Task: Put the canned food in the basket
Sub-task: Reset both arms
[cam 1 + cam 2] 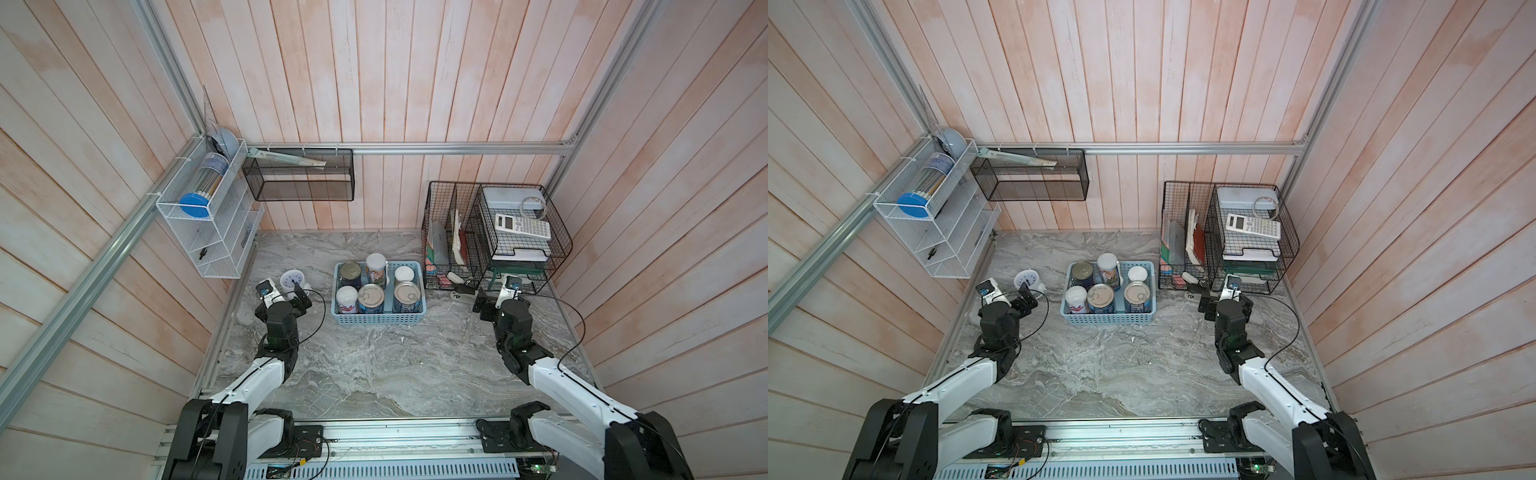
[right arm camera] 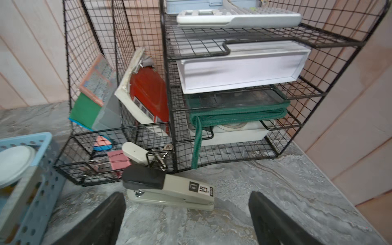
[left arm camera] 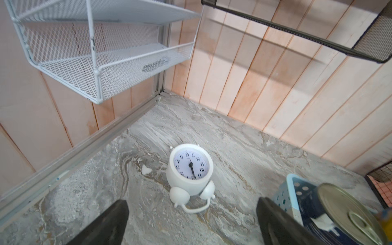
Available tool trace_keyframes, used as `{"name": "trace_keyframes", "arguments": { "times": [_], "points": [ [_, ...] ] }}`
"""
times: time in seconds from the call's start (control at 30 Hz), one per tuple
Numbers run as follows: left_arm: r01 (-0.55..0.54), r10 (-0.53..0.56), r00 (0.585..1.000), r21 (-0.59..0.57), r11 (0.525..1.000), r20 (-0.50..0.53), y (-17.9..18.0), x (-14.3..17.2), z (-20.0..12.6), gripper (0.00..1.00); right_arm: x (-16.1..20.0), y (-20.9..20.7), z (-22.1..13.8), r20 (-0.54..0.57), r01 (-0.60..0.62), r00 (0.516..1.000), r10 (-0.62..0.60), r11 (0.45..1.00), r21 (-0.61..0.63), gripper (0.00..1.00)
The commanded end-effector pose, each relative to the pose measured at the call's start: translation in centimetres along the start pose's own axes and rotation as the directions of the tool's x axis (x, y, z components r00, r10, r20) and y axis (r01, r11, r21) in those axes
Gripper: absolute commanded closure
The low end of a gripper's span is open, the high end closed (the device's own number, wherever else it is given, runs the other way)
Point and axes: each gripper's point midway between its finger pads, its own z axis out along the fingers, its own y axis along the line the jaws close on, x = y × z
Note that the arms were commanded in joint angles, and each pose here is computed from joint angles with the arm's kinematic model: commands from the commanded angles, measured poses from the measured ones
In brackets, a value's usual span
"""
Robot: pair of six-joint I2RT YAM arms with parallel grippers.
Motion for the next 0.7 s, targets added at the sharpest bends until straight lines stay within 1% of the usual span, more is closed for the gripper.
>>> {"name": "trace_keyframes", "arguments": {
  "times": [0.0, 0.03, 0.1, 0.2, 0.23, 0.3, 0.33, 0.4, 0.43, 0.47, 0.5, 0.53, 0.57, 0.6, 0.67],
  "points": [
    [-0.040, 0.045, 0.988, -0.034, 0.999, 0.145, 0.8, -2.5, 0.1, 0.00, -2.2, -1.7, 0.4, 0.149, -0.004, 0.989, -0.010, 0.996, 0.090, 0.02],
    [-0.057, 0.062, 0.984, -0.037, 0.998, 0.164, 0.8, -2.6, 0.2, 0.00, -2.1, -2.3, 0.7, 0.152, -0.005, 0.988, -0.013, 0.993, 0.121, 0.02],
    [-0.063, 0.066, 0.982, -0.021, 0.998, 0.175, 0.6, -2.9, 0.4, 0.00, -1.7, -2.4, 1.1, 0.159, 0.015, 0.987, -0.031, 0.995, 0.102, 0.02],
    [-0.137, 0.131, 0.971, 0.016, 0.990, 0.202, -0.1, -3.1, 0.6, 0.00, -1.6, -2.7, 0.4, 0.250, 0.008, 0.968, -0.025, 0.998, 0.070, 0.02],
    [-0.148, 0.145, 0.966, -0.002, 0.989, 0.215, 0.2, -3.2, 0.5, 0.00, -1.3, -2.9, 0.3, 0.264, 0.021, 0.964, -0.038, 0.998, 0.067, 0.02],
    [-0.130, 0.134, 0.968, -0.033, 0.991, 0.211, 1.2, -3.2, 0.5, 0.00, -0.6, -3.6, 0.5, 0.258, 0.041, 0.964, -0.067, 0.994, 0.104, 0.02],
    [-0.125, 0.125, 0.968, -0.016, 0.992, 0.215, 1.3, -3.1, 0.2, 0.00, -0.8, -3.7, 0.4, 0.287, 0.044, 0.955, -0.073, 0.993, 0.109, 0.02],
    [-0.142, 0.133, 0.967, 0.023, 0.990, 0.218, 0.8, -2.8, -0.3, 0.00, -1.0, -3.4, -0.2, 0.327, 0.088, 0.938, -0.114, 0.992, 0.094, 0.02],
    [-0.164, 0.151, 0.968, 0.052, 0.985, 0.199, 0.4, -2.2, -0.5, 0.00, -1.0, -3.7, -0.2, 0.336, 0.085, 0.935, -0.115, 0.991, 0.103, 0.02],
    [-0.178, 0.166, 0.970, 0.054, 0.983, 0.177, 0.4, -1.5, -0.6, 0.00, -0.7, -4.0, 0.0, 0.334, 0.071, 0.937, -0.103, 0.992, 0.107, 0.02],
    [-0.181, 0.174, 0.972, 0.034, 0.983, 0.155, 0.9, -0.4, -0.9, 0.00, -0.3, -4.3, 0.2, 0.332, 0.062, 0.939, -0.095, 0.992, 0.108, 0.02],
    [-0.172, 0.171, 0.973, -0.006, 0.985, 0.153, 1.8, 0.4, -1.2, 0.00, -0.5, -4.3, 0.0, 0.359, 0.055, 0.929, -0.087, 0.994, 0.097, 0.02],
    [-0.152, 0.157, 0.967, -0.039, 0.988, 0.199, 2.4, -0.2, -1.6, 0.00, -0.5, -4.5, -0.3, 0.372, 0.046, 0.925, -0.081, 0.994, 0.100, 0.02],
    [-0.126, 0.134, 0.965, -0.050, 0.991, 0.227, 2.8, -0.4, -1.9, 0.00, -0.3, -5.0, -0.5, 0.371, 0.027, 0.926, -0.064, 0.994, 0.105, 0.02],
    [-0.122, 0.123, 0.969, -0.020, 0.992, 0.213, 2.6, 0.2, -1.2, 0.00, 0.2, -5.5, 0.2, 0.348, 0.003, 0.936, -0.040, 0.994, 0.107, 0.02]
  ]
}}
